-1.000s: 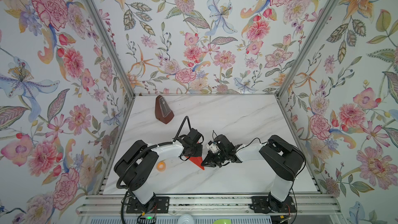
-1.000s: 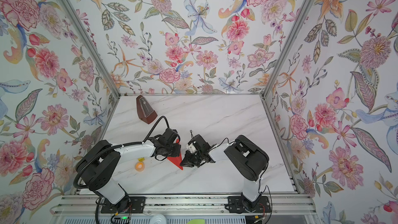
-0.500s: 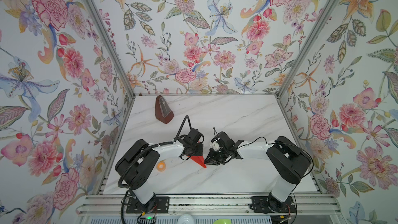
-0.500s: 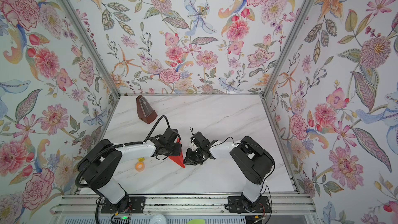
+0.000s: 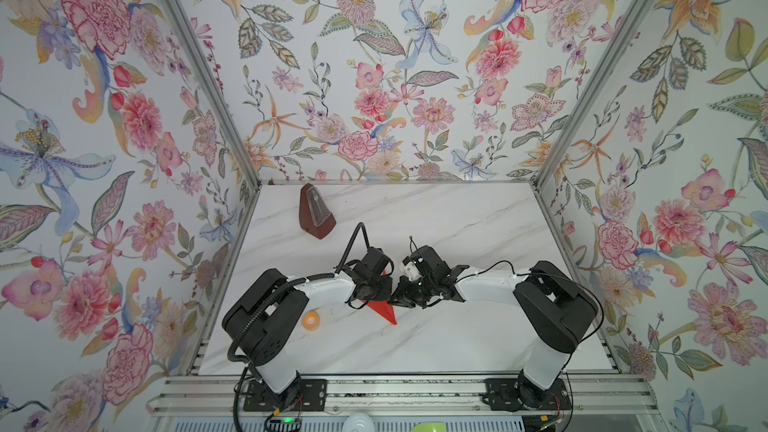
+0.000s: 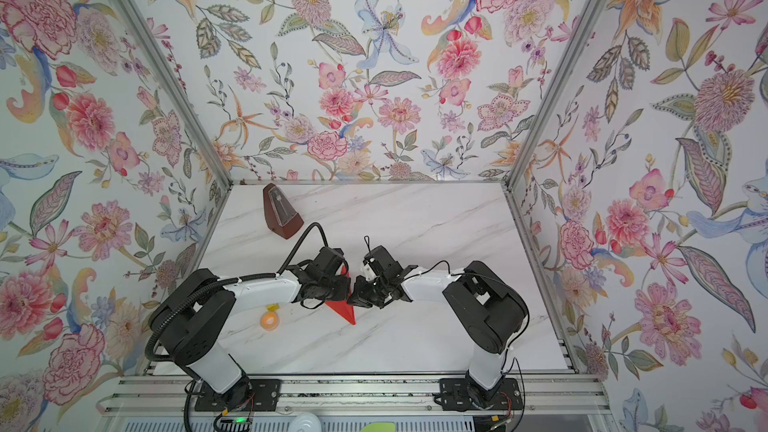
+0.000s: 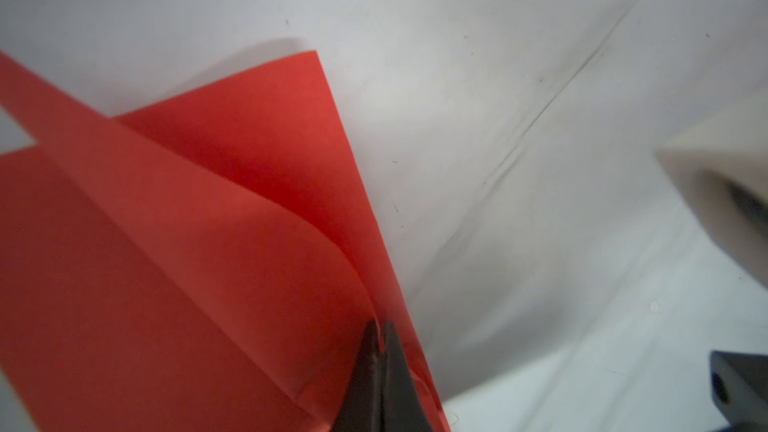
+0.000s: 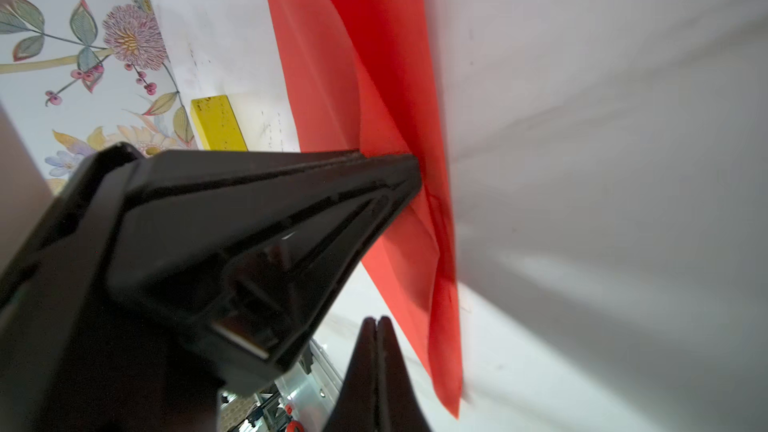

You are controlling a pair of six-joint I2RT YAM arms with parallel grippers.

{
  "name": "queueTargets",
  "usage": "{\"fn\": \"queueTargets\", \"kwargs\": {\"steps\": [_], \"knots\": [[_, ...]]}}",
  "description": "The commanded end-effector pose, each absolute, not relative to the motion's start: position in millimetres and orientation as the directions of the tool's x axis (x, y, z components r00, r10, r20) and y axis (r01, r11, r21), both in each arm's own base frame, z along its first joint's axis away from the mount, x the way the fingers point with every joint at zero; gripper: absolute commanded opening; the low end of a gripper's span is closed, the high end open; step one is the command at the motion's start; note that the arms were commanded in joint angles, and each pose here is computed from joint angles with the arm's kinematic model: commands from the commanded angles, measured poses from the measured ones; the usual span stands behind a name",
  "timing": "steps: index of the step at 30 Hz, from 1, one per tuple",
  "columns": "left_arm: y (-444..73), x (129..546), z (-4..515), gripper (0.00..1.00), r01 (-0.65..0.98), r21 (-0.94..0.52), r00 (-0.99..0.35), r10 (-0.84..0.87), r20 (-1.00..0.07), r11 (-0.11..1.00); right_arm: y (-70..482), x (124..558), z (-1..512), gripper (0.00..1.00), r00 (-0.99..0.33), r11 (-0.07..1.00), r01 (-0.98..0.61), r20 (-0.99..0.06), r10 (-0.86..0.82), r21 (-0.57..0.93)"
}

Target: Fold a paper plane with a square sheet of paper (fold left side to right side)

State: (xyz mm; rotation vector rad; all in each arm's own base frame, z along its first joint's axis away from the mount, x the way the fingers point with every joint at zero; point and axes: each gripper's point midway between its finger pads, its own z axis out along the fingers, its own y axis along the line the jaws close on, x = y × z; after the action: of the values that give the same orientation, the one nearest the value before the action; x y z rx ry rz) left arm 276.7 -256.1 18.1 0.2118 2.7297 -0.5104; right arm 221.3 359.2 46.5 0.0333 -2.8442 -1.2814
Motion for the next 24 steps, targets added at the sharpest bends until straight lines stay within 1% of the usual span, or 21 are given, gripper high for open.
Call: {"fn": "queueTargets", "kwargs": {"steps": [1,13,18,24], "knots": [[-236.8,264.1,-6.0,0.00,0.169,-0.266,-0.952,0.087,-0.294,0.949,366.2,226.1,41.9,0.04,-0.999,0.639,0.011,0.035,-0.025,0.769],[-237.0,273.6,2.2,0.00,0.144,-0.298,-0.947,0.044,-0.319,0.944,338.2,210.0,1.5,0.12,-0.995,0.719,0.066,0.100,-0.005,0.692],[-241.2,276.5,6.1,0.00,0.141,-0.323,-0.945,0.030,-0.325,0.936,329.8,205.5,-8.4,0.09,-0.994,0.753,0.063,0.109,-0.011,0.655],[-240.6,277.1,5.0,0.00,0.124,-0.342,-0.945,0.006,-0.327,0.931,329.0,204.4,-9.1,0.12,-0.994,0.757,0.058,0.108,-0.016,0.650]]}}
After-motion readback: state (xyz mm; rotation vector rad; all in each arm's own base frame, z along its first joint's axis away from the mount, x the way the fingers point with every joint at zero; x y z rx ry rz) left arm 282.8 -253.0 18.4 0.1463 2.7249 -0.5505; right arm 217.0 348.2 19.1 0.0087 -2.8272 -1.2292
